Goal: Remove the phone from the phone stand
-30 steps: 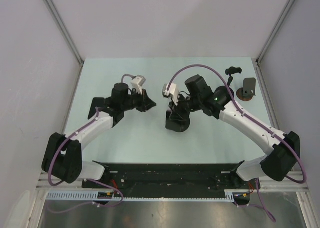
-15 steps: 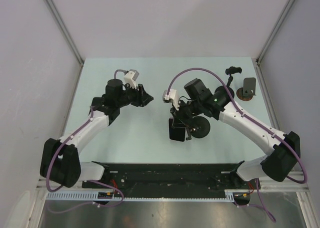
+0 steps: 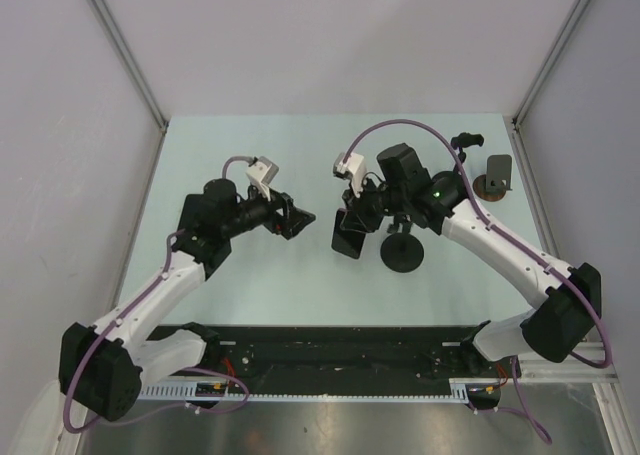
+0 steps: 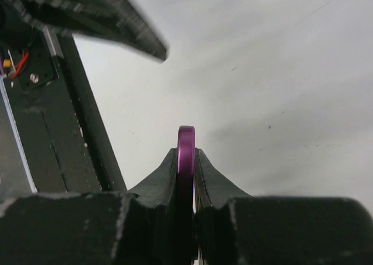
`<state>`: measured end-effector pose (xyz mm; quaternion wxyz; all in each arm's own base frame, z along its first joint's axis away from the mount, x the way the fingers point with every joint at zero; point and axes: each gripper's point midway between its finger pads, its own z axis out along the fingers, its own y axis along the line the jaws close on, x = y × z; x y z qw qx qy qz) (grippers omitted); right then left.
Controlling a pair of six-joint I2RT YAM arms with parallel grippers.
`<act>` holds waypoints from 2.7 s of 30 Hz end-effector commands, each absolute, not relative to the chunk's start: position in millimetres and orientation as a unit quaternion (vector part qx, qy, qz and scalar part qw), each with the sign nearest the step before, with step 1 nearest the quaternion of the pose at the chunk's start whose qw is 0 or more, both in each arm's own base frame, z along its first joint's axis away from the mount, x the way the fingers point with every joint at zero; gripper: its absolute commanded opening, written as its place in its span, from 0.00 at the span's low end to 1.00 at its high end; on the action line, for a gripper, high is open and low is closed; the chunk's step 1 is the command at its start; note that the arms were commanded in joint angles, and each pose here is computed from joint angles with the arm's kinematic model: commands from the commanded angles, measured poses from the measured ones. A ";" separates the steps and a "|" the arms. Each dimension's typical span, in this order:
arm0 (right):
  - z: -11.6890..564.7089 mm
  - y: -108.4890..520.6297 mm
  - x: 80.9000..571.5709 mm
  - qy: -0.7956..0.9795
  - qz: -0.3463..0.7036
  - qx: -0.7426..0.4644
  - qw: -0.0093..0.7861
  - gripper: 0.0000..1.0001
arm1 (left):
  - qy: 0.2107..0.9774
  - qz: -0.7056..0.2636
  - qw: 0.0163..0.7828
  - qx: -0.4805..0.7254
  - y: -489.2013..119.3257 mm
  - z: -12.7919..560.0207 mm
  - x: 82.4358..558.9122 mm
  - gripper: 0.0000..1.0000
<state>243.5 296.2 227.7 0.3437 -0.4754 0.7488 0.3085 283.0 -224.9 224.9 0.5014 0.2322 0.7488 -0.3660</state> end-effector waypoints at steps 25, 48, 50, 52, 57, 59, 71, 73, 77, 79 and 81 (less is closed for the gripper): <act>328.1 324.4 240.7 0.722 0.438 -0.328 0.424 0.00 | 0.646 -0.224 0.645 0.341 -255.9 278.7 237.8 1.00; 320.0 338.2 245.5 0.733 0.451 -0.306 0.407 0.00 | 0.631 -0.276 0.640 0.341 -290.2 291.6 220.7 1.00; 319.9 338.0 247.6 0.734 0.453 -0.301 0.406 0.00 | 0.635 -0.277 0.639 0.333 -291.9 292.7 222.7 1.00; 317.9 338.9 248.9 0.738 0.453 -0.297 0.403 0.00 | 0.642 -0.277 0.638 0.324 -293.6 292.9 226.0 1.00; 313.3 340.3 248.9 0.745 0.452 -0.290 0.396 0.00 | 0.657 -0.267 0.636 0.305 -296.0 290.0 232.4 1.00; 312.9 340.2 248.4 0.747 0.450 -0.288 0.395 0.00 | 0.666 -0.252 0.637 0.296 -293.8 284.9 237.4 1.00; 303.4 338.0 254.1 0.763 0.443 -0.264 0.390 0.00 | 0.698 -0.208 0.628 0.274 -286.4 267.0 250.1 0.49; 302.3 338.0 256.3 0.766 0.442 -0.259 0.389 0.05 | 0.701 -0.201 0.629 0.268 -283.7 267.2 252.3 0.29; 303.6 333.1 261.1 0.768 0.440 -0.250 0.394 0.52 | 0.708 -0.185 0.629 0.262 -278.2 264.5 255.5 0.16; 308.1 325.4 266.9 0.768 0.433 -0.240 0.407 0.65 | 0.716 -0.169 0.624 0.264 -275.6 258.8 258.2 0.10; 310.5 317.1 273.9 0.770 0.424 -0.227 0.419 0.78 | 0.721 -0.157 0.620 0.267 -273.7 253.6 260.6 0.06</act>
